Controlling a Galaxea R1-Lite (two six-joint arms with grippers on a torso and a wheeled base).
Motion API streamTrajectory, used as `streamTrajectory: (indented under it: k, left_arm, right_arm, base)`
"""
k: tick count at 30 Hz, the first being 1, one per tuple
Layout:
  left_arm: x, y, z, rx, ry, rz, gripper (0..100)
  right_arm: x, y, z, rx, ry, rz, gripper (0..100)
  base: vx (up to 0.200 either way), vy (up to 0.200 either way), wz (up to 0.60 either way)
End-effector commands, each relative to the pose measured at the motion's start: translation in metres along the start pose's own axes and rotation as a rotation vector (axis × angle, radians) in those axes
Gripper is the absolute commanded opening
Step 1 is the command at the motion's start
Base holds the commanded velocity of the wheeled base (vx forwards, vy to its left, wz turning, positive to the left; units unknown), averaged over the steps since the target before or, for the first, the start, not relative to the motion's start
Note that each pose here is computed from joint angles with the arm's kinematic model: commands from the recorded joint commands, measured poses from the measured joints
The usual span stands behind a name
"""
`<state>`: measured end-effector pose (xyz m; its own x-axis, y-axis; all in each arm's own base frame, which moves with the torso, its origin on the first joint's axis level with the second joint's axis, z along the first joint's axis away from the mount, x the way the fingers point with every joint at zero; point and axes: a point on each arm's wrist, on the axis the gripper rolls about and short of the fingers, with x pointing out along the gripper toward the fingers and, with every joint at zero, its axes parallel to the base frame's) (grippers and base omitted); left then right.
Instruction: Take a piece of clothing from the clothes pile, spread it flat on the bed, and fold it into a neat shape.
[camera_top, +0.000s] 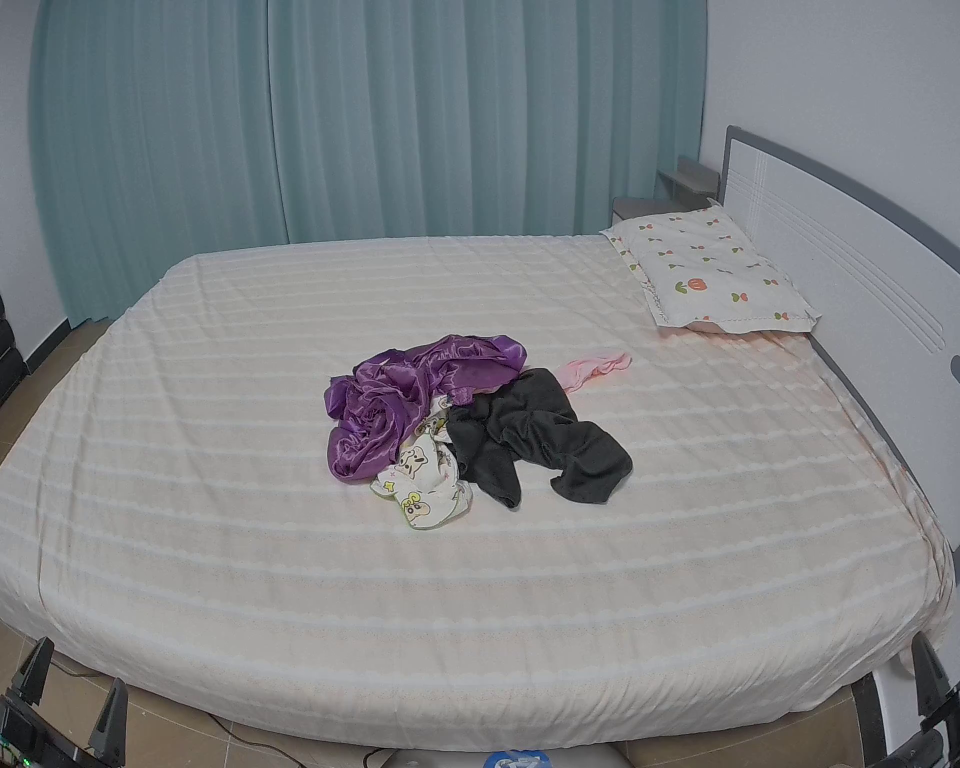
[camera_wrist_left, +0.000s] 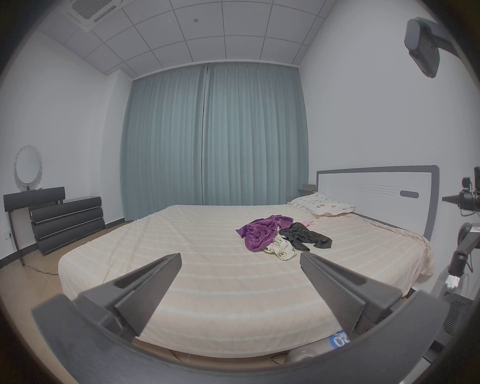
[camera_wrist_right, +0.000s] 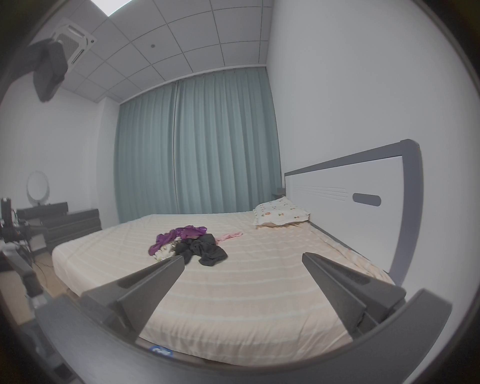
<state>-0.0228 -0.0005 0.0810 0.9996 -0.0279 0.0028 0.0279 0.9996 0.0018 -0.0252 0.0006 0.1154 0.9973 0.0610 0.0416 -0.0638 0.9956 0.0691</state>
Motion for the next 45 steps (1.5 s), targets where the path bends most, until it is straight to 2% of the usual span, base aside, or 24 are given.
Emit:
streamTrajectory:
  k: [1, 3, 4, 5, 10, 11, 12, 13, 15, 18, 19, 20, 24, 28, 33, 39, 45]
  left_arm:
    - [0.001, 0.000, -0.004, 0.001, 0.009, -0.001, 100]
    - [0.001, 0.000, -0.004, 0.001, 0.009, -0.001, 100]
    - [0.001, 0.000, -0.004, 0.001, 0.010, -0.004, 100]
    - [0.001, 0.000, -0.004, 0.001, 0.010, -0.004, 100]
    - [0.001, 0.000, -0.004, 0.001, 0.010, -0.004, 100]
    - [0.001, 0.000, -0.004, 0.001, 0.010, -0.004, 100]
    - [0.001, 0.000, -0.004, 0.001, 0.010, -0.004, 100]
    - [0.001, 0.000, -0.004, 0.000, 0.010, -0.004, 100]
    - [0.001, 0.000, -0.004, 0.000, 0.010, -0.004, 100]
    - [0.001, 0.000, -0.004, 0.000, 0.010, -0.004, 100]
    - [0.001, 0.000, -0.004, 0.001, 0.010, -0.004, 100]
    - [0.001, 0.000, -0.004, 0.000, 0.010, -0.004, 100]
    - [0.001, 0.000, -0.004, 0.000, 0.010, -0.004, 100]
    - [0.001, 0.000, -0.004, 0.000, 0.010, -0.004, 100]
    - [0.001, 0.000, -0.005, -0.002, 0.012, -0.001, 100]
    - [0.001, 0.000, -0.004, 0.000, 0.010, -0.001, 100]
    - [0.001, 0.000, -0.004, 0.000, 0.010, -0.003, 100]
  right_arm:
    - [0.049, 0.004, 0.042, 0.087, 0.275, 0.108, 100]
    - [0.049, 0.004, 0.042, 0.087, 0.275, 0.108, 100]
    - [0.081, 0.007, 0.045, 0.093, 0.387, 0.151, 100]
    - [0.098, 0.010, 0.048, 0.097, 0.423, 0.166, 100]
    - [0.166, 0.023, 0.045, 0.141, 0.529, 0.191, 100]
    - [0.197, 0.030, 0.039, 0.159, 0.563, 0.189, 100]
    - [0.197, 0.030, 0.039, 0.159, 0.563, 0.189, 100]
    - [0.229, 0.037, 0.030, 0.176, 0.603, 0.189, 100]
    - [0.261, 0.047, 0.017, 0.198, 0.644, 0.190, 100]
    - [0.269, 0.050, 0.013, 0.209, 0.657, 0.189, 100]
    - [0.306, 0.070, -0.006, 0.281, 0.705, 0.168, 100]
    - [0.320, 0.078, -0.014, 0.301, 0.718, 0.148, 100]
    - [0.361, 0.096, -0.039, 0.349, 0.734, 0.106, 100]
    - [0.386, 0.105, -0.064, 0.364, 0.765, 0.089, 100]
    - [0.419, 0.109, -0.107, 0.415, 0.802, 0.016, 100]
    - [0.442, 0.117, -0.124, 0.487, 0.782, -0.042, 100]
    - [0.450, 0.117, -0.132, 0.482, 0.780, -0.071, 100]
  base:
    - [0.000, 0.000, 0.00]
    - [0.000, 0.000, 0.00]
    - [0.000, 0.000, 0.00]
    - [0.000, 0.000, 0.00]
    - [0.000, 0.000, 0.00]
    - [0.000, 0.000, 0.00]
    - [0.000, 0.000, 0.00]
    - [0.000, 0.000, 0.00]
    - [0.000, 0.000, 0.00]
    - [0.000, 0.000, 0.00]
    - [0.000, 0.000, 0.00]
    - [0.000, 0.000, 0.00]
    - [0.000, 0.000, 0.00]
    - [0.000, 0.000, 0.00]
    - [0.000, 0.000, 0.00]
    - [0.000, 0.000, 0.00]
    - [0.000, 0.000, 0.00]
